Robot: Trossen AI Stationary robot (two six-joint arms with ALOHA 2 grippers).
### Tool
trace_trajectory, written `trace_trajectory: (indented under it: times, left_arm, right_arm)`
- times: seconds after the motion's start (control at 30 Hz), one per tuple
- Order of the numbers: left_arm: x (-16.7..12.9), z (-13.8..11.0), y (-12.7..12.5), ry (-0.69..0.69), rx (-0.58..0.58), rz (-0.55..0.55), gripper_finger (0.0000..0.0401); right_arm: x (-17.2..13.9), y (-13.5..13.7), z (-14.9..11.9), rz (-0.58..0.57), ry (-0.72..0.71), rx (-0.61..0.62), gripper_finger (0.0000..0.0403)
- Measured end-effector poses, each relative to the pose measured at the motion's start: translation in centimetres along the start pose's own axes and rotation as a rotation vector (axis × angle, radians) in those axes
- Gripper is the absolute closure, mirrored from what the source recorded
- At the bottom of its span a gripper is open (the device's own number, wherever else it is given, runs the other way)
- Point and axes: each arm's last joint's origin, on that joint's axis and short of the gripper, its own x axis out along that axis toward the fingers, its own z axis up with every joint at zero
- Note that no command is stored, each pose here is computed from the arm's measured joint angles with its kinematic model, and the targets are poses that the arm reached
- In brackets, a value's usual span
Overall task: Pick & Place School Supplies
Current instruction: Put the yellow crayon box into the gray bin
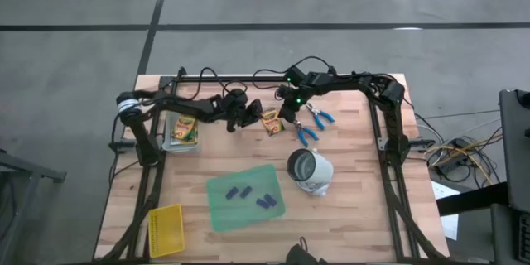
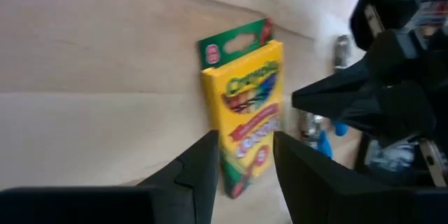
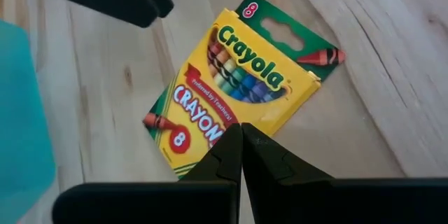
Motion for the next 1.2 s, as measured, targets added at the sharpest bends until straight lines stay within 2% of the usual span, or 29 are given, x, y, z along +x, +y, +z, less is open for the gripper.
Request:
trace_trajectory:
  times: [0.13,0.43,0.83,1.2]
  left_arm:
    - [0.1,0.0,-0.2,0.007,0.027,0.046,0.0261]
    - [0.1,0.1,-1.0,0.008,0.050,0.051,0.0261]
    - [1.4,-0.4,-0.1,0.021,0.059,0.099,0.0261]
    - [1.7,-0.3,-0.6,0.017,0.072,0.084,0.0261]
  right_arm:
    - [0.6,-0.2,-0.3,-0.005,0.028,0.012,0.0394]
    - [0.7,0.1,-0.2,-0.020,0.037,0.008,0.0394]
    - [0.7,0.1,-0.2,-0.023,0.038,0.007,0.0394]
    - [0.7,0.1,-0.2,-0.026,0.042,0.015,0.0394]
